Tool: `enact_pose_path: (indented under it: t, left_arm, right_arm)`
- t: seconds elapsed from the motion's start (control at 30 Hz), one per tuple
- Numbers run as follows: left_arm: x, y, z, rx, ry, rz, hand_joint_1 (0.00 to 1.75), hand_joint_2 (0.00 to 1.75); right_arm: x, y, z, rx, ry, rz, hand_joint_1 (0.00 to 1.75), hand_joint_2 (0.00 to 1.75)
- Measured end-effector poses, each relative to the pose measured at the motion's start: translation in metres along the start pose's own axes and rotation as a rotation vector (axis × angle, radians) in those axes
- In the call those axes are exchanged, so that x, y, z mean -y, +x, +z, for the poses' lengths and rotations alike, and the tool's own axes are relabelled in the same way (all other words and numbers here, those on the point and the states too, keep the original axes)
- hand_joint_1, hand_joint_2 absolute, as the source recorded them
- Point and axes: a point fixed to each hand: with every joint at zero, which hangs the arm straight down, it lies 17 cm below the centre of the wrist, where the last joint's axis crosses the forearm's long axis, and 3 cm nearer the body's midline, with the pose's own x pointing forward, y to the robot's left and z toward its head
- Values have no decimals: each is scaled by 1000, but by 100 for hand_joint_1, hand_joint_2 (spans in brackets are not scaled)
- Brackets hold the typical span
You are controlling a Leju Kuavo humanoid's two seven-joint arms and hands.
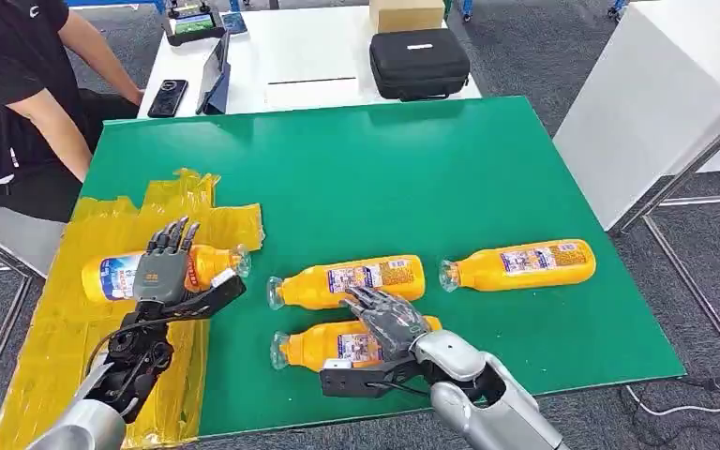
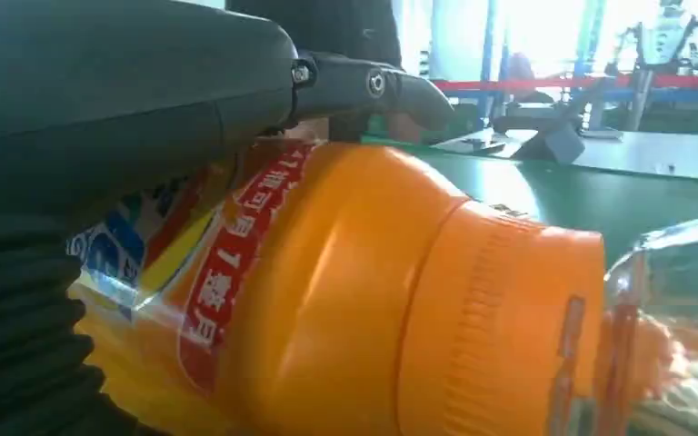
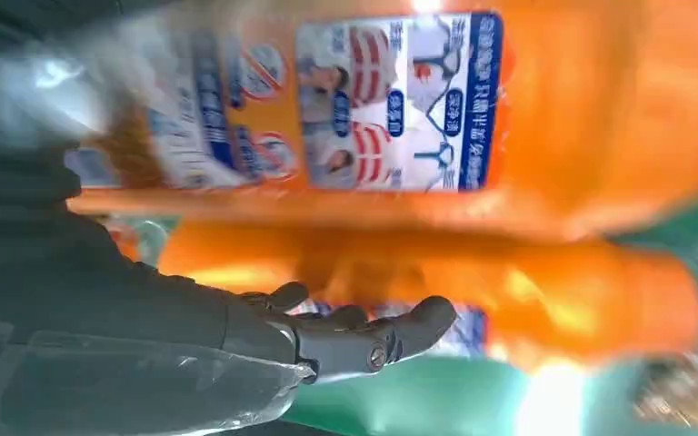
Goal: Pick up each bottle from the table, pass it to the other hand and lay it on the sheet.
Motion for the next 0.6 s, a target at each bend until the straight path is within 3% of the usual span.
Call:
enact_pose_path:
  t: [0.47, 0.6]
  left_arm:
    - [1, -9, 10, -19, 2, 16, 0, 0]
    - [-5, -3, 10, 2, 12, 180, 0, 0]
  right_arm:
    - [-13, -11, 4, -27, 29, 25, 0, 175]
    - [-17, -13, 6, -39, 36, 36, 0, 175]
